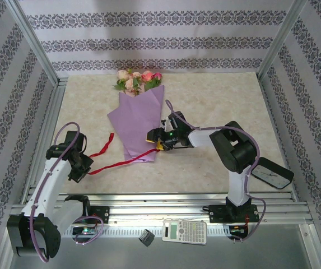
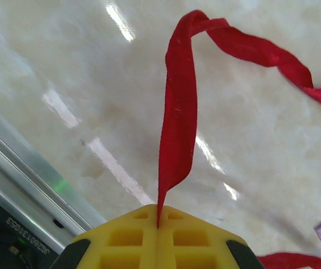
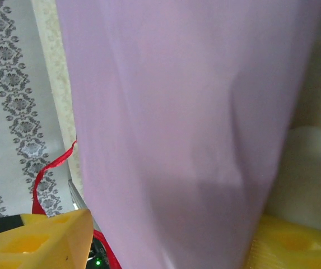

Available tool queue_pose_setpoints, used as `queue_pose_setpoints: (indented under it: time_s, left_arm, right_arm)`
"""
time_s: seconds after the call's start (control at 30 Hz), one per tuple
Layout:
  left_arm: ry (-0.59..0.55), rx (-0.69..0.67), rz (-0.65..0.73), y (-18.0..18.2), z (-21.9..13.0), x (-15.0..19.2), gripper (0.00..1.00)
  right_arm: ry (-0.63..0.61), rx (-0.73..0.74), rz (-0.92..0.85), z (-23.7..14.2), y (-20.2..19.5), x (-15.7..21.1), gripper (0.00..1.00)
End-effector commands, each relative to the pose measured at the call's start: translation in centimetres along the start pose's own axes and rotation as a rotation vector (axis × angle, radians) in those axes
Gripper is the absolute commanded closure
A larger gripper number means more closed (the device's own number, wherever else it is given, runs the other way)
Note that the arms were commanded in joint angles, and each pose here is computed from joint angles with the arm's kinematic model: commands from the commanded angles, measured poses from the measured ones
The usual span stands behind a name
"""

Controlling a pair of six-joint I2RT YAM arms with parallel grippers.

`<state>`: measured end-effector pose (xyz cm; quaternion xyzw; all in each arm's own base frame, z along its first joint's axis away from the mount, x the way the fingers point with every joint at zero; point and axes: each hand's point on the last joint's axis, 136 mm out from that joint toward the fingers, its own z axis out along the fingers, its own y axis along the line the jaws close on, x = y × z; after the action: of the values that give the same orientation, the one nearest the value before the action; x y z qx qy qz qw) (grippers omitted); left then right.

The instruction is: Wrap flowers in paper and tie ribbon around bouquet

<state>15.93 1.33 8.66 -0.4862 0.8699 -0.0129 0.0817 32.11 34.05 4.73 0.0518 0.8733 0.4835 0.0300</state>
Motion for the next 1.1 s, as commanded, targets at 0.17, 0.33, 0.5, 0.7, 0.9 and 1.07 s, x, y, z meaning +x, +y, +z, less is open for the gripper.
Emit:
queue_pose_setpoints:
  time_s: [0.17, 0.33, 0.5, 0.7, 0.9, 1.07]
  left_arm:
    - [0.03, 0.04, -0.05, -2.1, 1.7, -0.7, 1.0]
    - [0.029, 0.053, -0.047, -3.5, 1.8, -1.5, 1.0]
    - [0.017, 0.041, -0.034, -3.4, 1.7, -2.0, 1.0]
    - [0.023, 0.025, -0.035, -2.6, 1.9, -2.2, 1.0]
    - [0.026, 0.02, -0.045, -2.7, 2.7, -2.5, 1.0]
    - [0.034, 0.081, -0.072, -5.4, 4.1, -4.1, 1.0]
  right_arm:
    - [0.071, 0.014, 0.043, 3.4, -1.3, 1.1, 0.4]
    - [0.069, 0.034, 0.056, 4.6, -2.2, 0.6, 0.57]
    - [-0.004, 0.047, 0.053, 3.7, -2.1, -1.3, 0.89]
    - [-0.121, 0.04, 0.044, 1.7, -0.6, -4.7, 1.0]
    - [-0.175, -0.015, 0.113, 0.6, 0.1, -7.5, 1.0]
    - [-0.144, -0.063, 0.148, -1.6, 2.5, -7.4, 1.0]
